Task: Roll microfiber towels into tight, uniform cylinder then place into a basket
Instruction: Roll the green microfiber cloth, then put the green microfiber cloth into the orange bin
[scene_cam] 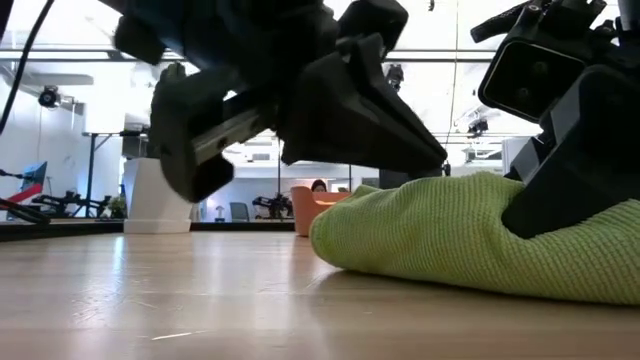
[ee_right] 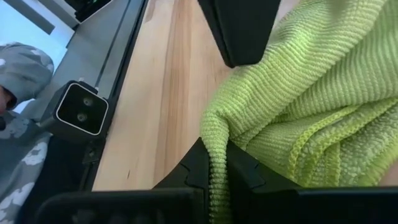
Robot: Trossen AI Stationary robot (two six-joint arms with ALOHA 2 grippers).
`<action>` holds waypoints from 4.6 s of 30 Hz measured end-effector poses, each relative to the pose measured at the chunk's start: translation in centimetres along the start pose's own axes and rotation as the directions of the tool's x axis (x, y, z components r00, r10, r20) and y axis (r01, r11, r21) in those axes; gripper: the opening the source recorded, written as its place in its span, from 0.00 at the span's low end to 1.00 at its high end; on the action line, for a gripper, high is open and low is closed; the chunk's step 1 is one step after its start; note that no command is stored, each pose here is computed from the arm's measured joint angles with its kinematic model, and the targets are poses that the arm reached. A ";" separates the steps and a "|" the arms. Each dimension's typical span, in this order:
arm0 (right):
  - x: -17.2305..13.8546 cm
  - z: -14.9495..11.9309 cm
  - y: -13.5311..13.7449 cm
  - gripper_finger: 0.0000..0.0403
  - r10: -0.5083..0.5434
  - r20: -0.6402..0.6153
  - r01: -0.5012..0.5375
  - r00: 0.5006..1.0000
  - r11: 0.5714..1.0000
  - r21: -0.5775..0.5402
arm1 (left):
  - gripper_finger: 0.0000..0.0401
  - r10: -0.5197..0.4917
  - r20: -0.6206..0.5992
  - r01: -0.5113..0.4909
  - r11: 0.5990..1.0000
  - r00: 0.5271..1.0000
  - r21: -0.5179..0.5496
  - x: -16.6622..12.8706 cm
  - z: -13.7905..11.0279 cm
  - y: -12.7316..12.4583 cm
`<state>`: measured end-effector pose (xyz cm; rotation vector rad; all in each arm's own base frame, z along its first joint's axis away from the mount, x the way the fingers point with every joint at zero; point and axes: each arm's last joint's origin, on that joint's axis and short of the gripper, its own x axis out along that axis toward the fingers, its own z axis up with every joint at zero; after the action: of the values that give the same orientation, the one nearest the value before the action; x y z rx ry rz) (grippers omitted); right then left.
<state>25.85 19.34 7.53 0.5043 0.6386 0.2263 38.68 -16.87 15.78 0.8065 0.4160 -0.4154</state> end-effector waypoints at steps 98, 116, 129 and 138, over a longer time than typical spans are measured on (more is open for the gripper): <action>3.4 6.4 1.7 0.19 -0.293 -0.458 0.335 0.839 0.942 0.012 | 0.02 -0.235 -0.036 0.209 0.917 0.971 -0.340 2.6 -3.2 -0.2; -2.8 12.1 1.2 0.07 -0.369 -0.361 0.351 0.857 0.929 -0.118 | 0.02 -0.163 -0.222 0.062 0.913 0.961 -0.402 -11.3 0.1 5.6; -11.5 24.3 -9.3 0.07 -0.551 -0.108 0.444 0.828 0.760 -0.476 | 0.02 0.057 -0.022 -0.060 0.827 0.998 -0.560 -18.7 -3.4 3.6; -16.1 28.9 -20.6 0.07 -0.655 -0.125 0.443 0.745 0.626 -0.641 | 0.02 0.329 0.134 -0.225 0.840 0.935 -0.495 -18.9 -5.6 2.9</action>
<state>32.10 -14.89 25.01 -0.3642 1.0025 -0.1041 23.12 -7.08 23.60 0.3274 0.1778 -0.1112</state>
